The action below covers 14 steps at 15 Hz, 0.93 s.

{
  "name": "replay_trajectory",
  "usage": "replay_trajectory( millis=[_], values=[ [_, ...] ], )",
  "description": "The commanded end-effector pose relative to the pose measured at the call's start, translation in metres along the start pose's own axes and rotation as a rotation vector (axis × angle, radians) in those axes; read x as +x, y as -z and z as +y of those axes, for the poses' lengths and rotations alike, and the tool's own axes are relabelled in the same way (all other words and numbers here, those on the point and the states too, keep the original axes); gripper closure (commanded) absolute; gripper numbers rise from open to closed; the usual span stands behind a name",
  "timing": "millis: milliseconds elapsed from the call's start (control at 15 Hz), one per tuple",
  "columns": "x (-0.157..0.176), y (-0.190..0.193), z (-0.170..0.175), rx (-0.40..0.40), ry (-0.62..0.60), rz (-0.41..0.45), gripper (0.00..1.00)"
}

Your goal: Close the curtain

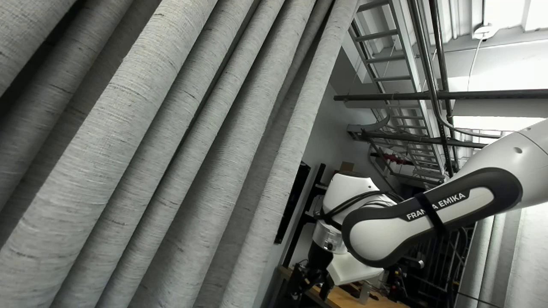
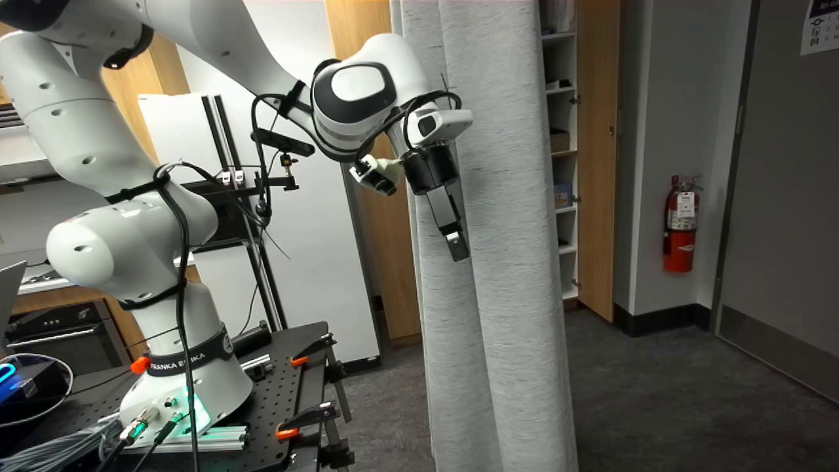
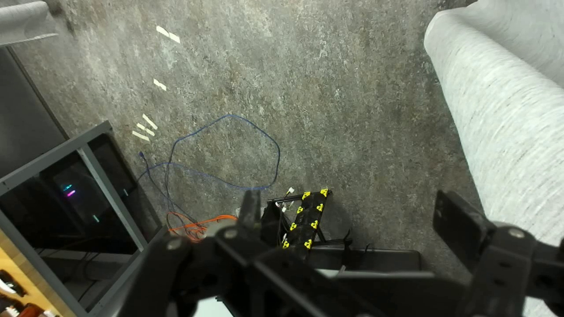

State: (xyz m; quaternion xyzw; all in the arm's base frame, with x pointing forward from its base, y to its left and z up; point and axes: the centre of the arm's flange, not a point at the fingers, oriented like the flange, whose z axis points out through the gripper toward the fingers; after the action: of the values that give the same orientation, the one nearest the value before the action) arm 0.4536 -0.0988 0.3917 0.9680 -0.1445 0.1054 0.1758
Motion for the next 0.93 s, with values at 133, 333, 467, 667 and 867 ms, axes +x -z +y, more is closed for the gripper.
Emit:
replay_trajectory(
  millis=[133, 333, 467, 667, 867],
  values=[
    [0.000, 0.000, 0.000, 0.000, 0.000, 0.000, 0.00],
    [0.000, 0.000, 0.000, 0.000, 0.000, 0.000, 0.00],
    [0.003, 0.000, -0.004, 0.006, 0.015, 0.016, 0.00],
    [0.006, 0.008, -0.012, 0.043, 0.048, 0.048, 0.00],
    [0.013, 0.022, -0.022, 0.100, 0.067, 0.099, 0.00]
  ],
)
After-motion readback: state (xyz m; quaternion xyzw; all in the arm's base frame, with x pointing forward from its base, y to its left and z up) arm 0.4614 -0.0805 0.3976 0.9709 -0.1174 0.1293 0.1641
